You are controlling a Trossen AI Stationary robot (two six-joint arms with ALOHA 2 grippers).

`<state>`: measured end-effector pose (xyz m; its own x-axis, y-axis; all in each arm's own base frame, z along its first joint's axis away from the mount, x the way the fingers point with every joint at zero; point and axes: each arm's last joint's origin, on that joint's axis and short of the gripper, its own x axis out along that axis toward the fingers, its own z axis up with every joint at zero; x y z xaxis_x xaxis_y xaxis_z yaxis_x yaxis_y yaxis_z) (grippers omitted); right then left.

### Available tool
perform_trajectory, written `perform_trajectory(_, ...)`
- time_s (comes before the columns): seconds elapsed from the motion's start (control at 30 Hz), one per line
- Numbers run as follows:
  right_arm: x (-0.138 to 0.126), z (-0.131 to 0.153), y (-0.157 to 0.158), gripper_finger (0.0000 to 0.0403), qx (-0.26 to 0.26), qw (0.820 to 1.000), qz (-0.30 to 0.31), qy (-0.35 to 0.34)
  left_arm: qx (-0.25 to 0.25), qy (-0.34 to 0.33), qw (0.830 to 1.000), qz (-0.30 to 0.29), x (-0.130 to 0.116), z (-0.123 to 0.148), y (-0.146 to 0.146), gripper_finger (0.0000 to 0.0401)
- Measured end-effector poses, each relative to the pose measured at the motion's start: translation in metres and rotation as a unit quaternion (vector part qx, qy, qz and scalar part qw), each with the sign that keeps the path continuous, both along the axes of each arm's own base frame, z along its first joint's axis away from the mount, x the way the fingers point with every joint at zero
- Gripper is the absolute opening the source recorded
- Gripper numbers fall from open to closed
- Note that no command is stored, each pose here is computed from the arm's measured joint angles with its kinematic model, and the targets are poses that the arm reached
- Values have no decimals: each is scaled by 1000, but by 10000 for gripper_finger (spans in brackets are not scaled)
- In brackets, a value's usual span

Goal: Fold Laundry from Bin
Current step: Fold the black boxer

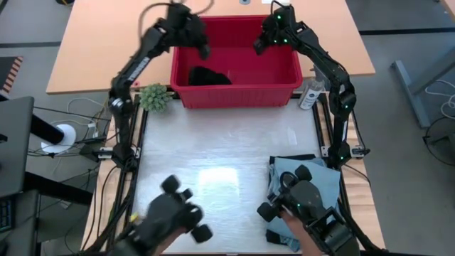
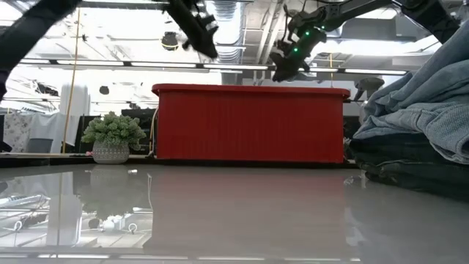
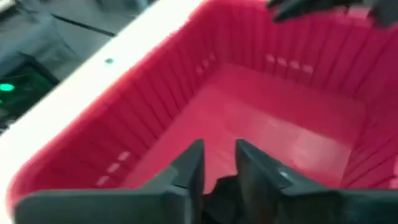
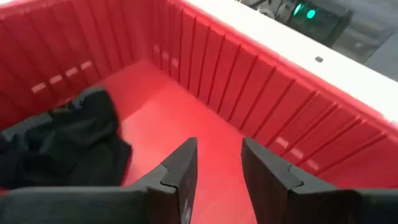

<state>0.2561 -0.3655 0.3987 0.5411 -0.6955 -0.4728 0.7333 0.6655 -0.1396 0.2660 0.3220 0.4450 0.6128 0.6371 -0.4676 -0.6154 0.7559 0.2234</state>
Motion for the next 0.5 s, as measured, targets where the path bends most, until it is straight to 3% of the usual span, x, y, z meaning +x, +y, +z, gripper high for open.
perform_trajectory(0.13,-2,-4,2,171,23,1000,4,13,-24,42,999,-10,25,-49,32,150)
perform_trajectory(0.3,-3,-8,3,192,39,999,4,23,-84,39,995,47,43,-103,64,233)
perform_trajectory(0.5,-3,-8,3,199,40,999,4,24,-193,22,975,105,50,-153,80,258)
